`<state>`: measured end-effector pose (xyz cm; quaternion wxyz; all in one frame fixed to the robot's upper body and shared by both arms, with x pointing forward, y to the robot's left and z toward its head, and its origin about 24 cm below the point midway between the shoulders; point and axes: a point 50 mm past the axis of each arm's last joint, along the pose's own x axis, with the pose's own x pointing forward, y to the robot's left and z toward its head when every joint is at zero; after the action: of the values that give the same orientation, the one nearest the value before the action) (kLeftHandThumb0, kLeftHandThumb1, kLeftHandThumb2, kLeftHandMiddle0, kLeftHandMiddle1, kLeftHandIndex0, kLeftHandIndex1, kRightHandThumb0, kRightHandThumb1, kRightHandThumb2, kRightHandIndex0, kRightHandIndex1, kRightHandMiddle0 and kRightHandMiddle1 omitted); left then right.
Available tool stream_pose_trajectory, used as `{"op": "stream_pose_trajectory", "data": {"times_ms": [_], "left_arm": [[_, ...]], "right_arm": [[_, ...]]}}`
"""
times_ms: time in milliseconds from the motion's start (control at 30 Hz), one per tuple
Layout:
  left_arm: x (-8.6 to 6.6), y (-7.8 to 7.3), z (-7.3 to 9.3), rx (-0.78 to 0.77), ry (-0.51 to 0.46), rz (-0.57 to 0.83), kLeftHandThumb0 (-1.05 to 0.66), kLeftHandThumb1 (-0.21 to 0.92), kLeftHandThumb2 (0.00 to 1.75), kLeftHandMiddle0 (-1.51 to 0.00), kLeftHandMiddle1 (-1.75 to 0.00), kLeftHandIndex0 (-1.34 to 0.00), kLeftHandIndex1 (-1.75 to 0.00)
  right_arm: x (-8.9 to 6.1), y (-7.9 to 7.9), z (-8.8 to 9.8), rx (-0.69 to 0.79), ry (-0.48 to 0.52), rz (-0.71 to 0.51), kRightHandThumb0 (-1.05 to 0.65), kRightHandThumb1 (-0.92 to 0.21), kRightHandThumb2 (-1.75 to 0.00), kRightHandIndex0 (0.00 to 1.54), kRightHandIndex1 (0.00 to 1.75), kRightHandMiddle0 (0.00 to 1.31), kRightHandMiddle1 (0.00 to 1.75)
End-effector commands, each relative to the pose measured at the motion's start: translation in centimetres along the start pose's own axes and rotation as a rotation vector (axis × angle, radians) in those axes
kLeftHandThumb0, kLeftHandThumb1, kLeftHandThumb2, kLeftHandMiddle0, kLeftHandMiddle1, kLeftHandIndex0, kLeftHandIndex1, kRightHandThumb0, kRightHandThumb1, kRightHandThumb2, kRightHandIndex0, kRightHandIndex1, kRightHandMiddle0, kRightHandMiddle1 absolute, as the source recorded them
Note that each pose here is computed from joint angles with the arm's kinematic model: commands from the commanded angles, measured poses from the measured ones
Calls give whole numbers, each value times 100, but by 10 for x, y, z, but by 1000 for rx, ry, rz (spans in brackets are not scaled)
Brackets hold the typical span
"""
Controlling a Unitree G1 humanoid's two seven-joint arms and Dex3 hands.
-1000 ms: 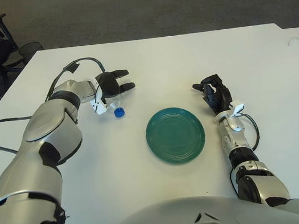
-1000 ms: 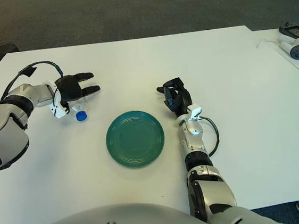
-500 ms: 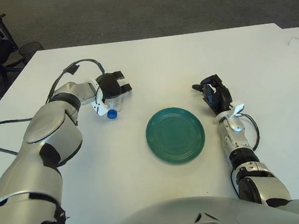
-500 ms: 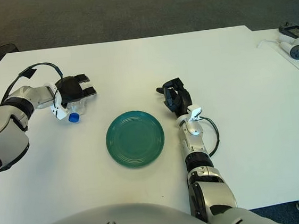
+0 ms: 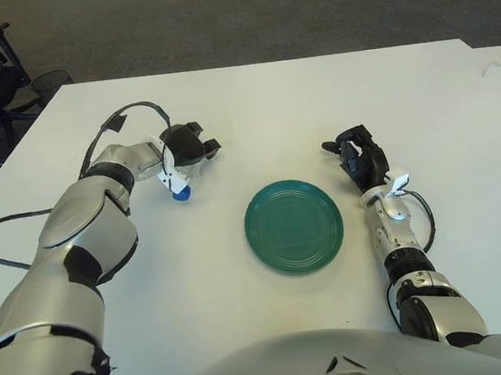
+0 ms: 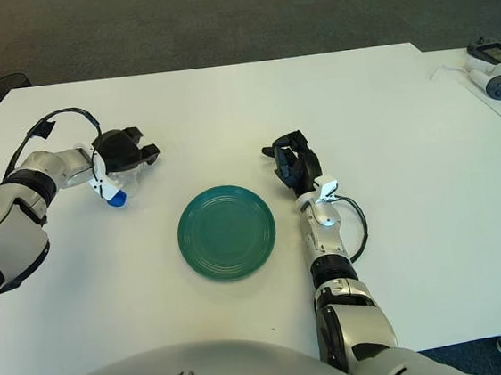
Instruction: Put the bottle into the plate.
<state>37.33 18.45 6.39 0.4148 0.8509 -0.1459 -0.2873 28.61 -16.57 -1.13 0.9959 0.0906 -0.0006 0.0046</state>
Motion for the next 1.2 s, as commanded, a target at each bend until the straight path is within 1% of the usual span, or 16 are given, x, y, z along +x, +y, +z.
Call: {"op": "stream_pose_trajectory", "data": {"times_ms": [0, 33, 133, 200, 333, 767, 967, 1167], "left_arm": [[-3, -14, 14, -47, -42, -26, 0, 10, 149, -82, -158, -61, -167], [-3, -15, 15, -52, -44, -20, 0, 5, 152, -87, -150, -65, -170], [-4, -16, 16, -62, -46, -2, 0, -1, 157, -95, -141, -69, -173], [-4, -15, 16, -73, -47, 9, 0, -3, 159, -97, -139, -70, -174], [-6, -16, 16, -92, -50, 35, 0, -6, 163, -99, -142, -70, -174], [-9, -17, 15, -70, -38, 108, 0, -7, 166, -98, -147, -69, -175], [-9, -17, 13, -63, -29, 95, 0, -6, 165, -97, -149, -68, -175], [-9, -16, 10, -99, 8, 96, 0, -4, 163, -95, -149, -67, -175]], "right_arm": [[-47, -15, -59, 58, 310, -95, -35, -92, -51, 37, 97, 21, 173], [-47, -14, -59, 58, 310, -94, -35, -92, -51, 37, 97, 21, 173], [-47, -14, -59, 61, 309, -93, -35, -92, -51, 37, 97, 21, 173], [-47, -13, -59, 63, 310, -93, -35, -92, -51, 37, 97, 21, 173], [-46, -13, -60, 63, 314, -96, -35, -92, -50, 36, 97, 21, 173], [-46, -11, -61, 59, 319, -87, -35, -92, -50, 36, 98, 21, 173], [-46, -11, -61, 64, 319, -87, -35, -92, -51, 35, 100, 21, 173], [-45, -9, -61, 65, 326, -92, -35, -92, -49, 34, 102, 22, 172]]}}
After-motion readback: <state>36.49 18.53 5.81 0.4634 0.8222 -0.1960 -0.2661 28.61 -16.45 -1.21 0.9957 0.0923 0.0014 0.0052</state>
